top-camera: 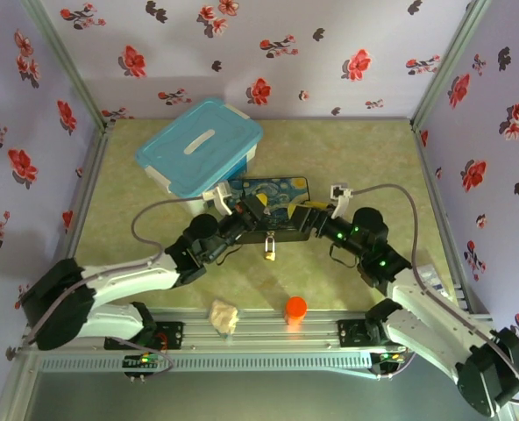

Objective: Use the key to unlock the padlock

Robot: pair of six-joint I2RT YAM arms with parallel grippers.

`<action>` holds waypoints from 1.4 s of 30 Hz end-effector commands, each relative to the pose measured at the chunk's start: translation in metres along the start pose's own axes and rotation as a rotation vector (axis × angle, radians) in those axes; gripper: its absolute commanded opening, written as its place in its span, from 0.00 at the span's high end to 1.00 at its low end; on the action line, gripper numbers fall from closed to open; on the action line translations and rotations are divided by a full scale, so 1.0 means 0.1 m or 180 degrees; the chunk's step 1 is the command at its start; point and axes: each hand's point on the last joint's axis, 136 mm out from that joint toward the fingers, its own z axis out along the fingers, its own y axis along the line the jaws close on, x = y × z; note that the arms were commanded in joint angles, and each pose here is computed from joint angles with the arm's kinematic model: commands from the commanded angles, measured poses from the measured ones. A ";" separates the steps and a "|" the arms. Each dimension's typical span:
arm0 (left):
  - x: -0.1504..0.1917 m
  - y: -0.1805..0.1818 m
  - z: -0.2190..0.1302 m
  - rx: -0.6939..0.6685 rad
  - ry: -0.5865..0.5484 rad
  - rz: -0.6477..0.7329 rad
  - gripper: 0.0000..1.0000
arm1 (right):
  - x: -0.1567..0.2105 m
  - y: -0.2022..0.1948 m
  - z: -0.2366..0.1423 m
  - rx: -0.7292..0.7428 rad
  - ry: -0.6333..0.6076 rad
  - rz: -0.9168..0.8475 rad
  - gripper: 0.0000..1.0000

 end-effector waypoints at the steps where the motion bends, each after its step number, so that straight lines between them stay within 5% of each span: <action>1: 0.12 -0.18 -0.12 0.0140 0.0440 0.0959 1.00 | -0.05 0.63 -0.08 -0.1052 0.0188 -0.0019 0.28; 15: 0.00 -0.72 -0.32 0.0827 0.0355 0.1236 1.00 | 0.27 1.14 0.12 -0.1650 0.0345 -0.0314 0.48; 28: -0.13 -0.80 -0.38 0.0966 0.0113 0.1097 1.00 | 0.32 1.05 0.22 -0.1625 0.0311 -0.0221 0.78; 34: -0.13 -0.81 -0.37 0.0994 0.0085 0.1055 1.00 | 0.32 1.04 0.22 -0.1662 0.0235 -0.0157 0.81; 42: -0.16 -0.75 -0.40 0.0936 0.0010 0.1037 1.00 | 0.32 0.99 0.19 -0.1633 0.0169 -0.0102 0.98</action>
